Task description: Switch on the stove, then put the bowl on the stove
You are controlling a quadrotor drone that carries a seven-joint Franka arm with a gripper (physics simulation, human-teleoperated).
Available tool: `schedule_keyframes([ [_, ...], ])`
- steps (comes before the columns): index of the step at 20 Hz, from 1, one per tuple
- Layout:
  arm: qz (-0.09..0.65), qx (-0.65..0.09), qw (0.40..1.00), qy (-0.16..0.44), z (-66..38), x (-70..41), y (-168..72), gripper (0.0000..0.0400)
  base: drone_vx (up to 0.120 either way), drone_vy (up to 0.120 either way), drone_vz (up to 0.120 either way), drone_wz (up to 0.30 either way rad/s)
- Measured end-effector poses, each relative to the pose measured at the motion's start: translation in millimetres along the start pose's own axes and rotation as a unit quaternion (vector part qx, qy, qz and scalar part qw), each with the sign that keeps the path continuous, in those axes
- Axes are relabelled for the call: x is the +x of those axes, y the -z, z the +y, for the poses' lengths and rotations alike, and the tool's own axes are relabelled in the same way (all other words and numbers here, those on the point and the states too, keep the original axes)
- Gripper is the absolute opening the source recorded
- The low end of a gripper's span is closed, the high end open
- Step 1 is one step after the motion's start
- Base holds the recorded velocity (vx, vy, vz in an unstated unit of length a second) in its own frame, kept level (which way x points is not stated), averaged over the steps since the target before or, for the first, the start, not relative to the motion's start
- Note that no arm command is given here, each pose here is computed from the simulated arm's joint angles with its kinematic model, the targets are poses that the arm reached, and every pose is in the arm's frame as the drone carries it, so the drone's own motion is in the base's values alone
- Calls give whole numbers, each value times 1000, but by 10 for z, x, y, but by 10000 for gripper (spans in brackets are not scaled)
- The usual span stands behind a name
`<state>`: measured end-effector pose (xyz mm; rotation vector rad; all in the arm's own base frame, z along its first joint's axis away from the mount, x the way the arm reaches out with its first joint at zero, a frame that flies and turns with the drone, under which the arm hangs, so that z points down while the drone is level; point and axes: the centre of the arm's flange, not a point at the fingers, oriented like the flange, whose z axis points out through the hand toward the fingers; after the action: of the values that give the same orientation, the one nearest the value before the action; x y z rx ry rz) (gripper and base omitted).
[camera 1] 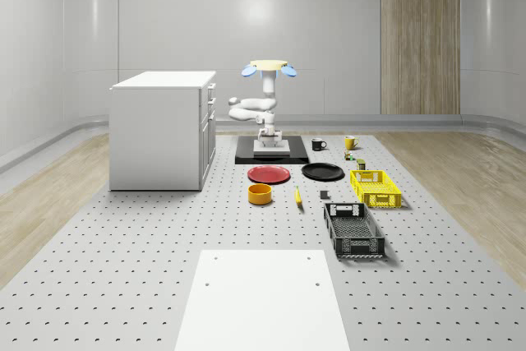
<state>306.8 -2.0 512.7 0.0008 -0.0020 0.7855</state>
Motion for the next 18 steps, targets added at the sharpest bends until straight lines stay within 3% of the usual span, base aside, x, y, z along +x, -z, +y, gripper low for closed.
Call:
schedule_keyframes([
  [18, 0, 0, 1000, 0, 0, 0, 0, 400, 120, 0, 0, 0],
])
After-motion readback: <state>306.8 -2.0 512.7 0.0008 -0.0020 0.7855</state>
